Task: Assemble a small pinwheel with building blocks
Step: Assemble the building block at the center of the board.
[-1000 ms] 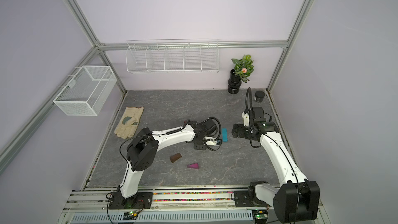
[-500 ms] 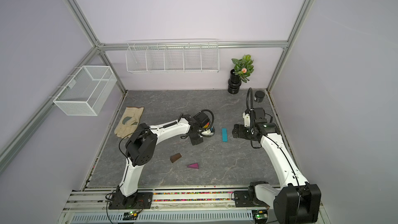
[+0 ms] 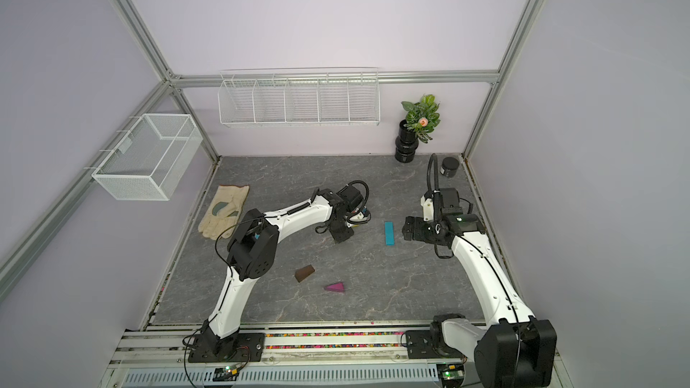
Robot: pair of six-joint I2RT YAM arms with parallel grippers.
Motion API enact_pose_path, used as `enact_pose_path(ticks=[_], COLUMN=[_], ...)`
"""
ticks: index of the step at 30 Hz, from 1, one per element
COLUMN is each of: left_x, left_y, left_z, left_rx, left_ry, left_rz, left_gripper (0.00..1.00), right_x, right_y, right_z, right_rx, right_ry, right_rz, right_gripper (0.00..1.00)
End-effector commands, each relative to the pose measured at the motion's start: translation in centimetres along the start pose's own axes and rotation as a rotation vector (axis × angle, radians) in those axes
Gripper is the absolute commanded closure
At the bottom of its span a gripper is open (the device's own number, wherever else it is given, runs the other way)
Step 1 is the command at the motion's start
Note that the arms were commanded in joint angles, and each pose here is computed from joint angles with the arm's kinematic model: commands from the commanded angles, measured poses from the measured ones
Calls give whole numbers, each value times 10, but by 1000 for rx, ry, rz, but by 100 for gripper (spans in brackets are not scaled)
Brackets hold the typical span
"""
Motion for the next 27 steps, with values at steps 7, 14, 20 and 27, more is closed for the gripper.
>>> enact_pose_path(ticks=[7,14,20,27], left_x=[-6,-8,-7,1], left_y=[17,21,16,-3], left_z=[14,15,11,1], left_rx=[72,70,32,-32], left_ry=[-72,-79,-82,-94], left_rz=[54,72,63,35], left_gripper=[100,91,71,58], right_x=[0,0,0,0], right_y=[-2,-2,-1,-2], right_z=[3,2,2,2], right_rx=[-8,-9,-8,-6], right_ry=[19,18,19,13], right_rz=[-20,-18,-18,-14], right_gripper=[10,10,9,9])
Point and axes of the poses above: each gripper's point midway between its finger pads, its own y axis out along the fingers, its own x axis along the line the jaws close on, z = x × y, the point moved 3 cm from there along -y, back along the fingers, and after that the axes turned 10 degrees about y, right-handed, at the moved point
